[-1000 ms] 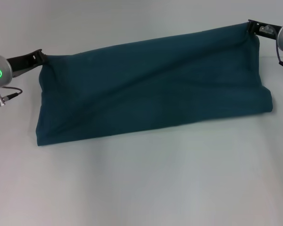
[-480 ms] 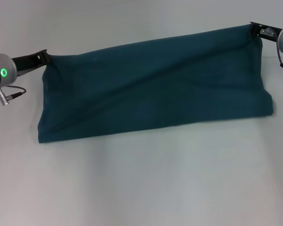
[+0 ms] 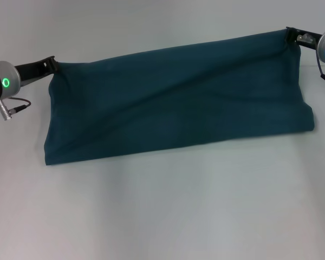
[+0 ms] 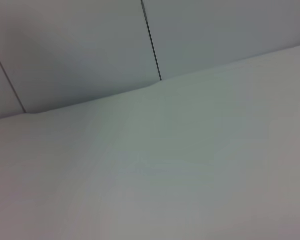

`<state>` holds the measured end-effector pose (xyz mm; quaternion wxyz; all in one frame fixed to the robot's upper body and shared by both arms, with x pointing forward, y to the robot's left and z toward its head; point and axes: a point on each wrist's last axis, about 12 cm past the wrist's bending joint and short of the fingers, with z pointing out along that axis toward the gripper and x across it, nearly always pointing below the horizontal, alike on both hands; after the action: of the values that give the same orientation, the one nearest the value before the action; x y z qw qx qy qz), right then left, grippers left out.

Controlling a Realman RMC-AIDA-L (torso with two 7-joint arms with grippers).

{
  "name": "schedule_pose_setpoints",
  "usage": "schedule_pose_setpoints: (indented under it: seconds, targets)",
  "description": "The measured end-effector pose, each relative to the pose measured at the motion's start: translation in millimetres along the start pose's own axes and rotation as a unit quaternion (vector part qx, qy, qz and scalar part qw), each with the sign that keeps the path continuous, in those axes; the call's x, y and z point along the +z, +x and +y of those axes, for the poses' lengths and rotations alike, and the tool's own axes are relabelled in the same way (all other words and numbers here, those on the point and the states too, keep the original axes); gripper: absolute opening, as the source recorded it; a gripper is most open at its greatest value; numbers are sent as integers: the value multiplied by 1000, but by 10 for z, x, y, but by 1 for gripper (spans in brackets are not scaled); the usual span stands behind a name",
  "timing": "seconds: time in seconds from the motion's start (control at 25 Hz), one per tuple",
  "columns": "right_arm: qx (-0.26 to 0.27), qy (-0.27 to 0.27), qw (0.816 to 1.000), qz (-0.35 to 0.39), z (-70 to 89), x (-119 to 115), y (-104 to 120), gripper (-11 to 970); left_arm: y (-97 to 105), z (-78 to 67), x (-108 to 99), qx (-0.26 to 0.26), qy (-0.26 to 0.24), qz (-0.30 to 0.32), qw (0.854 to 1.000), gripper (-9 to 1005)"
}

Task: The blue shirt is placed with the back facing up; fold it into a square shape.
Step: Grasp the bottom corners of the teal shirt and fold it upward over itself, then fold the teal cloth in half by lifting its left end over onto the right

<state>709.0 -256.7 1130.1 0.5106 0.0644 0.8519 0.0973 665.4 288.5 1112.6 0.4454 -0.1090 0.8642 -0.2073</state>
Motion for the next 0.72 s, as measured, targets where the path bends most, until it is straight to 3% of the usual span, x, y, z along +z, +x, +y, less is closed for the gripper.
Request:
schedule_pose_setpoints:
  seconds: [0.44, 0.72]
  targets:
    - [11, 2, 1000, 5, -76, -12, -2, 127, -45, -25, 57, 8, -6, 4, 1000, 138]
    - [11, 13, 1000, -1, -349, -61, -242, 174, -61, 70, 27, -34, -16, -1, 999, 185]
